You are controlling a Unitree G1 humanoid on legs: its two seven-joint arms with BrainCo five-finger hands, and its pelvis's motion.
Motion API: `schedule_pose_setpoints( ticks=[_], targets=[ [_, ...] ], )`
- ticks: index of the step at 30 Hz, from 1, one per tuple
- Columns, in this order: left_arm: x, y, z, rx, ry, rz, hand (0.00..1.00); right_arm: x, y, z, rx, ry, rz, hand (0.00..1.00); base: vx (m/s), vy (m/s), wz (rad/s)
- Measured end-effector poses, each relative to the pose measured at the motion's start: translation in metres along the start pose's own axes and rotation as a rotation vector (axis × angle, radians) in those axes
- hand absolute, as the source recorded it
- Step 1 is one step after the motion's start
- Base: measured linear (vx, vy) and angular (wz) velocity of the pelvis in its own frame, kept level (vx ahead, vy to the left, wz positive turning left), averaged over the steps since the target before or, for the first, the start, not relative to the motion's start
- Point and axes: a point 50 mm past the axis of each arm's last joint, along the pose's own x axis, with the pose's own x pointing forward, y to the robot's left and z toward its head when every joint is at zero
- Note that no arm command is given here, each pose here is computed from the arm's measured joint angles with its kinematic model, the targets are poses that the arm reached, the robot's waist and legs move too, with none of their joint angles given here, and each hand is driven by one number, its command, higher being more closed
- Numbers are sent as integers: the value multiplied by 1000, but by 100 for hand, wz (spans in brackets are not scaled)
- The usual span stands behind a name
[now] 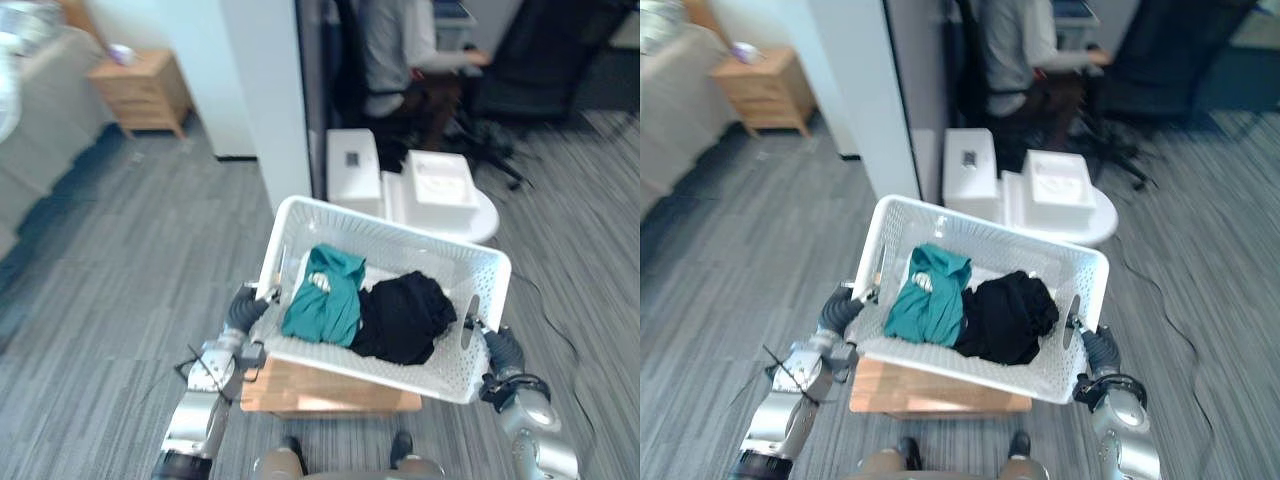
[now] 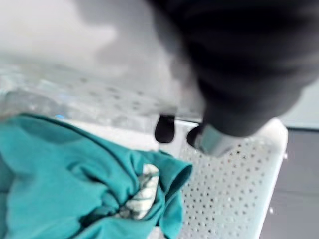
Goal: Pick up the laundry basket with both hands and put the clothes into the washing machine.
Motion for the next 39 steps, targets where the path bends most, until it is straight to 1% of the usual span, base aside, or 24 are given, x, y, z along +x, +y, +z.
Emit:
schedule_pose_setpoints(
  ticks=[2,4,6,9,11,14,15,16,19,21,24,27,29,31,33,35,37,39],
  targets=[
    [0,12,7,0,-44,43,100,15,15,11,-4,-31,50,100,-370,180,-263],
    [-10,22,0,-3,-19,85,100,19,23,6,-34,4,89,100,-358,216,-233],
    [-15,26,1,-6,-22,101,100,23,27,9,-58,4,114,100,-234,107,-144],
    [-21,36,2,-28,-34,152,100,41,43,18,-98,-5,179,100,-245,-42,-139],
    [-23,42,0,-36,-28,183,100,46,49,20,-115,-4,203,100,-339,-305,-118],
    [-25,40,-19,-80,43,211,100,42,41,7,-131,52,182,100,-287,-366,-62],
    [-31,34,-33,-102,107,206,100,33,33,-7,-137,105,159,100,-207,-197,-87],
    [-46,34,-47,-114,162,225,100,26,30,-18,-138,145,154,100,-183,-203,-121],
    [-67,28,-65,-163,232,259,100,17,26,-28,-146,185,151,100,-162,-168,-204],
    [-69,26,-66,-184,228,267,100,17,26,-28,-146,182,153,100,-69,-69,-195],
    [-65,32,-60,-177,190,264,100,18,31,-25,-126,166,161,100,87,-219,-101],
    [-75,25,-71,-223,230,287,100,20,28,-23,-145,166,158,100,68,7,-41],
    [-74,23,-69,-234,218,292,100,24,30,-18,-148,151,165,100,194,100,-88],
    [-75,34,-60,-198,186,309,100,23,39,-22,-128,157,185,100,277,113,-78],
    [-74,35,-52,-186,150,307,100,26,45,-18,-107,135,192,100,379,131,-23],
    [-74,31,-54,-197,157,307,100,25,42,-19,-86,136,173,100,403,147,-19],
    [-75,30,-55,-170,171,291,100,19,38,-29,-50,164,144,100,408,149,15],
    [-75,32,-53,-106,186,252,100,7,29,-44,-17,215,113,100,536,87,23]
  ],
)
